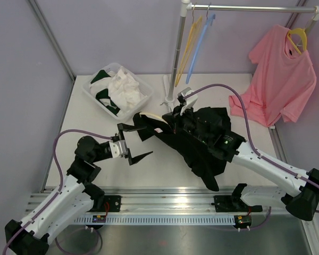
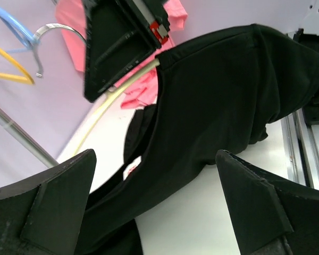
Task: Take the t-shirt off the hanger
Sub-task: Remove the tshirt from the hanger
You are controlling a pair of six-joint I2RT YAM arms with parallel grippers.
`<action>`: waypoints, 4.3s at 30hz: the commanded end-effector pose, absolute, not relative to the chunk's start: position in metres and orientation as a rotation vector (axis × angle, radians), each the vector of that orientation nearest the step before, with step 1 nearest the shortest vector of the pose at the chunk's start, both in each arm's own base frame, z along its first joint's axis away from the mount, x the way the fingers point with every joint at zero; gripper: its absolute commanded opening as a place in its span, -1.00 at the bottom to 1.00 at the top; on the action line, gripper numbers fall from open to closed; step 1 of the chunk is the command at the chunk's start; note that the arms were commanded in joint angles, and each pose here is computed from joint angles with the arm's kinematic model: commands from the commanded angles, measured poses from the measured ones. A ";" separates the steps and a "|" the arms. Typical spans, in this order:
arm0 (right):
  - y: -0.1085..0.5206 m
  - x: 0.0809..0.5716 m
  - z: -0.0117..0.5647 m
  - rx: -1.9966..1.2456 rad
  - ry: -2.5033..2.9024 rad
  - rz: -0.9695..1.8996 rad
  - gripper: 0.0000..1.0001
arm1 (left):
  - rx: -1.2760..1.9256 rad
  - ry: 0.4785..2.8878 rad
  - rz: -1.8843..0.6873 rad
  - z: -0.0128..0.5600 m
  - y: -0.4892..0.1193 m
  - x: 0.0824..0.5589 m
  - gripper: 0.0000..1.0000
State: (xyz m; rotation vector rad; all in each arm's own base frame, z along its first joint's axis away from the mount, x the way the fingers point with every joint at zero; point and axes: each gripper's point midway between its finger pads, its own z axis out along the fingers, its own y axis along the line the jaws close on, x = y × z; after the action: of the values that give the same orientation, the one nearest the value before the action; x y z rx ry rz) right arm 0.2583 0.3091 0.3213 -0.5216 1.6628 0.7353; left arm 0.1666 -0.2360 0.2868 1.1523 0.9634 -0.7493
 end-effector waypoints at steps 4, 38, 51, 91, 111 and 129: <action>0.323 0.266 0.397 -0.336 1.451 0.735 -1.00 | 1.175 0.945 -0.723 0.291 -0.247 0.175 0.89; 0.382 0.269 0.390 -0.411 1.449 0.681 -1.00 | 1.152 1.034 -0.691 0.285 -0.257 0.192 -0.67; 0.384 0.260 0.388 -0.514 1.371 0.672 -1.00 | 0.988 1.188 -0.785 0.310 -0.244 0.212 -1.00; 0.334 0.242 0.388 -0.548 1.336 0.593 -1.00 | 0.511 1.486 -0.742 0.307 -0.163 0.327 0.26; 0.328 0.234 0.391 -0.571 1.335 0.613 -1.00 | 0.481 1.598 -0.709 0.288 -0.160 0.351 -0.07; 0.326 0.245 0.390 -0.521 1.343 0.563 -1.00 | 0.588 1.622 -0.782 0.277 -0.177 0.345 -0.37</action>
State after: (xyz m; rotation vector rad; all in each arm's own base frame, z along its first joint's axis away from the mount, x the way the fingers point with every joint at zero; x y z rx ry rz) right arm 0.2452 0.3270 0.3490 -0.6130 1.4438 0.5166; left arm 0.3424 -0.1731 0.2555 0.5425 1.6902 -0.7927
